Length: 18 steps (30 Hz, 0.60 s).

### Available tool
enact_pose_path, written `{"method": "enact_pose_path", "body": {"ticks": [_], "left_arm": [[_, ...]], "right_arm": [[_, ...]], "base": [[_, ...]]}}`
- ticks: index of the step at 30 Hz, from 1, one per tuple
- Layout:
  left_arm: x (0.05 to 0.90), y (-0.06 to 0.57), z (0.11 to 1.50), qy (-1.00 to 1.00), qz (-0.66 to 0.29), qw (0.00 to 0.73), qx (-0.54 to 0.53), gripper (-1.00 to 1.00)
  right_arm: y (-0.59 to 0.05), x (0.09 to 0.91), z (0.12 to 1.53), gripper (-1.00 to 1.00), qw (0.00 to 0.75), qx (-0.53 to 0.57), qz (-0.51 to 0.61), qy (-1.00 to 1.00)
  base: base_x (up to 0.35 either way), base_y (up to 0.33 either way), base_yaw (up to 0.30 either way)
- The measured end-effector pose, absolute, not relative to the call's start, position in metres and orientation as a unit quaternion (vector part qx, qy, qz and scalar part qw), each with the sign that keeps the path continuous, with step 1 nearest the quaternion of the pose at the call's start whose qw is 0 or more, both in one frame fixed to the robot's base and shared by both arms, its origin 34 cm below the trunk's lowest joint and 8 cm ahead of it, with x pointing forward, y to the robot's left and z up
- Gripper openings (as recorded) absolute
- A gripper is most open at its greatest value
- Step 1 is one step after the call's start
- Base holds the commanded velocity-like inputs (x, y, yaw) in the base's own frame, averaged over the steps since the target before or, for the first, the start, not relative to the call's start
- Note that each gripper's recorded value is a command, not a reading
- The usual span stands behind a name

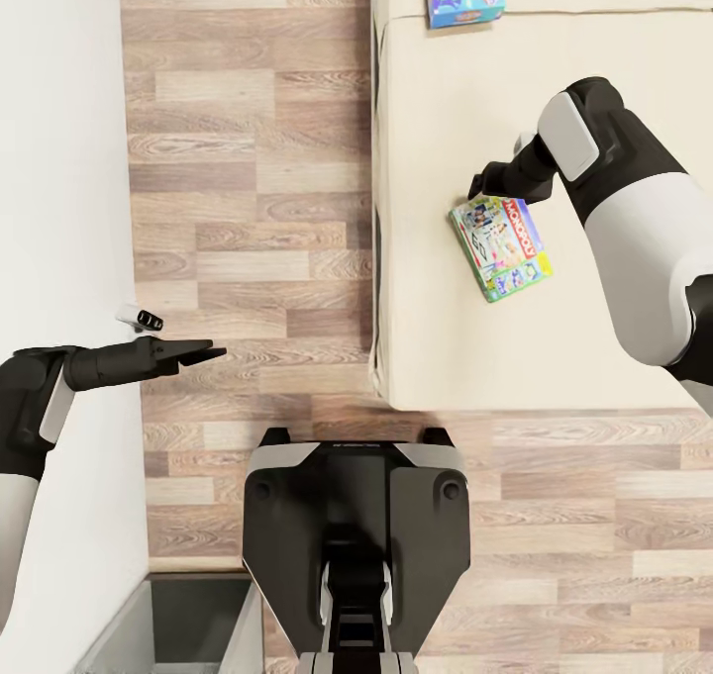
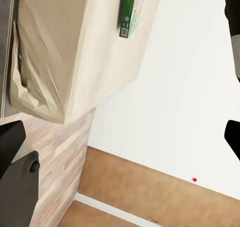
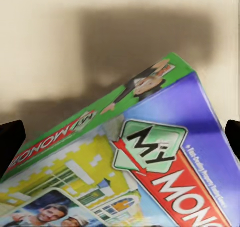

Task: Put all the toys in the child's room - the three board games (two on the bed and one on the table), the two jigsaw puzzles on the table, and the tennis ball on the table - inside the toy box on the table in the child's room.

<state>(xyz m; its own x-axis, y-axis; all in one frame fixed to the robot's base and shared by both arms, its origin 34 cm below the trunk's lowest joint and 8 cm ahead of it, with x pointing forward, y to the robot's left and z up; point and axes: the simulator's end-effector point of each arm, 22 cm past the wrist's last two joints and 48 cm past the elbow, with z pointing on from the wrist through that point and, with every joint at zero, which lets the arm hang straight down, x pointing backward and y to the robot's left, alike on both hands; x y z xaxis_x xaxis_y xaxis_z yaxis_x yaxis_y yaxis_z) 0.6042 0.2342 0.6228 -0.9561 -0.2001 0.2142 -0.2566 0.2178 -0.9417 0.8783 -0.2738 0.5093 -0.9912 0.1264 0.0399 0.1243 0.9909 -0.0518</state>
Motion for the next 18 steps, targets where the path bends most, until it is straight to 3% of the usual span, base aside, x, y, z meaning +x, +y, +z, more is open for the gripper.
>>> {"method": "enact_pose_path", "body": {"ticks": [18], "left_arm": [[0.6039, 0.2344, 0.6225, -0.780, 0.607, 0.024, 0.147, 1.00]], "right_arm": [[-0.2738, 0.8783, 0.5094, 1.00, 0.021, -0.063, 0.025, -0.997]], "base": [[-0.088, -0.004, 0.000]]}}
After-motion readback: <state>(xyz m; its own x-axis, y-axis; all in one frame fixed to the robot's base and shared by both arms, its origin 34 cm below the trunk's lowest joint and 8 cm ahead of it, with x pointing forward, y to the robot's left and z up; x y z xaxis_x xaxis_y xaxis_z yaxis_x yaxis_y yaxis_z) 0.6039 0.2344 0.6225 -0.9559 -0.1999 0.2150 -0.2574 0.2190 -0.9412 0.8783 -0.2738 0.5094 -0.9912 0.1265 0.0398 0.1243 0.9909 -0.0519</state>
